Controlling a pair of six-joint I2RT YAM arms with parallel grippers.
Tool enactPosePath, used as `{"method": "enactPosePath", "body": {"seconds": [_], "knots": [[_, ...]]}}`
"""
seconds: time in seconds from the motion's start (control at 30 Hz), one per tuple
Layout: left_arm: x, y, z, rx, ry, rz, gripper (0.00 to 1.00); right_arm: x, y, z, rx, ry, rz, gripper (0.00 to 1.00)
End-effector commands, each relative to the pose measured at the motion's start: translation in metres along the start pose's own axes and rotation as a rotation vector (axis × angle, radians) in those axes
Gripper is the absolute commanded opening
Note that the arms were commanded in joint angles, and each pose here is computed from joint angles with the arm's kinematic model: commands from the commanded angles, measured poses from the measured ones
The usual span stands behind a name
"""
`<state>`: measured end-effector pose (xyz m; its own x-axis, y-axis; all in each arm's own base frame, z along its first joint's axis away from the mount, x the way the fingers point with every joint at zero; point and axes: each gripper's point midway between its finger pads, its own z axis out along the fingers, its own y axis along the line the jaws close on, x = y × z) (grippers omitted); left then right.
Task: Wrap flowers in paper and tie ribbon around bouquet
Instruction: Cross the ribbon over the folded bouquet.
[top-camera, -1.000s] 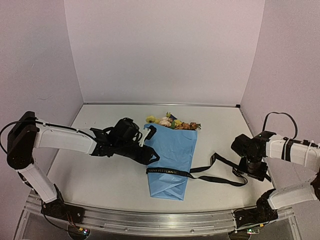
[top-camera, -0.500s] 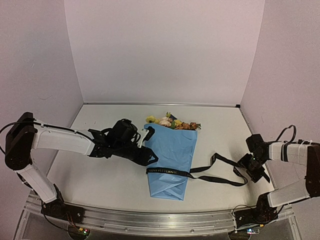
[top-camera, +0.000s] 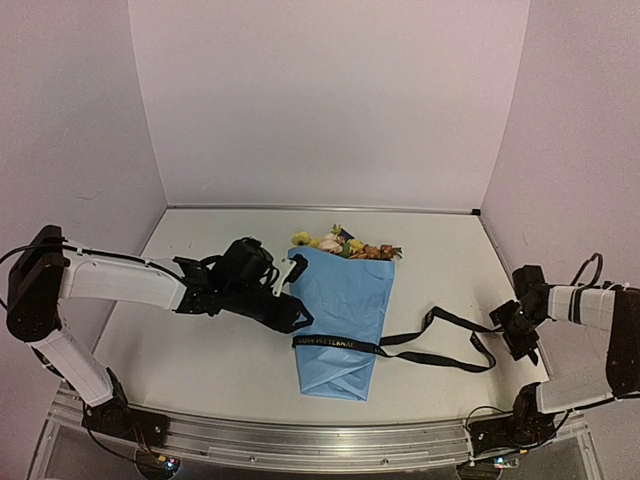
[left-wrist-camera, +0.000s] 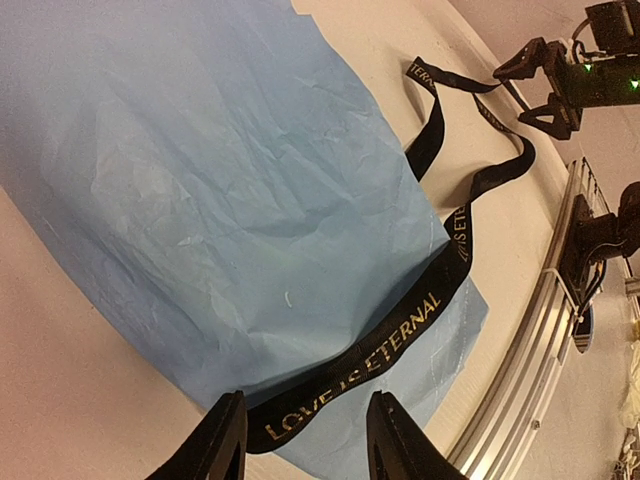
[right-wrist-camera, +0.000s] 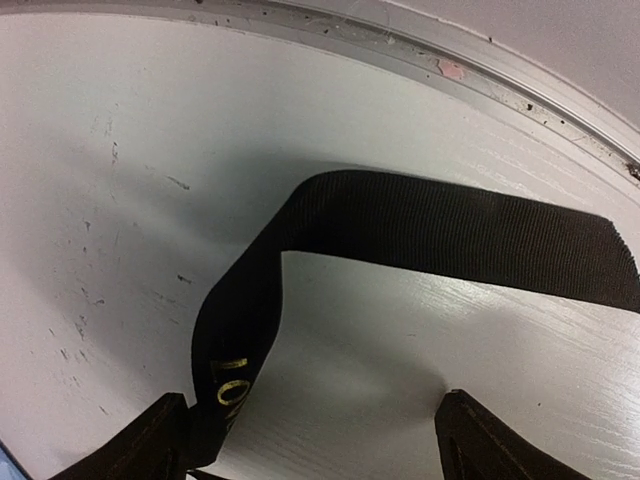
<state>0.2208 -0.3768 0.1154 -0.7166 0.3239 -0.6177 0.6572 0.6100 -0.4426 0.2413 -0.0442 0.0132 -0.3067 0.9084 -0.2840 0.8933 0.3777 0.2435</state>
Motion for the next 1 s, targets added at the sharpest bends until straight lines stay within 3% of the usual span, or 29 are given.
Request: {"method": "enactPosePath", "body": {"seconds": [0.0, 0.1, 0.4, 0.47, 0.6, 0.73, 0.97], "knots": [[-0.011, -0.006, -0.019, 0.000, -0.042, 0.023, 0.43, -0.007, 0.009, -0.005, -0.031, -0.005, 0.022, 0.87], [-0.009, -0.005, -0.021, -0.006, -0.044, 0.020, 0.43, -0.015, 0.014, -0.002, -0.025, 0.017, 0.046, 0.82], [0.007, 0.005, -0.021, -0.033, -0.016, 0.034, 0.46, -0.028, 0.029, 0.007, -0.026, 0.083, 0.058, 0.46], [0.012, 0.006, -0.019, -0.031, -0.011, 0.033, 0.48, -0.027, 0.034, 0.008, -0.034, 0.105, 0.048, 0.36], [0.018, 0.007, -0.012, -0.043, 0.012, 0.057, 0.48, -0.027, 0.054, 0.002, -0.092, 0.149, 0.016, 0.03], [0.023, 0.003, -0.001, -0.076, 0.059, 0.133, 0.49, -0.028, 0.088, -0.030, -0.202, 0.163, -0.080, 0.00], [0.018, 0.001, 0.014, -0.116, 0.085, 0.228, 0.52, 0.022, 0.162, -0.125, -0.514, 0.225, -0.486, 0.00]]}}
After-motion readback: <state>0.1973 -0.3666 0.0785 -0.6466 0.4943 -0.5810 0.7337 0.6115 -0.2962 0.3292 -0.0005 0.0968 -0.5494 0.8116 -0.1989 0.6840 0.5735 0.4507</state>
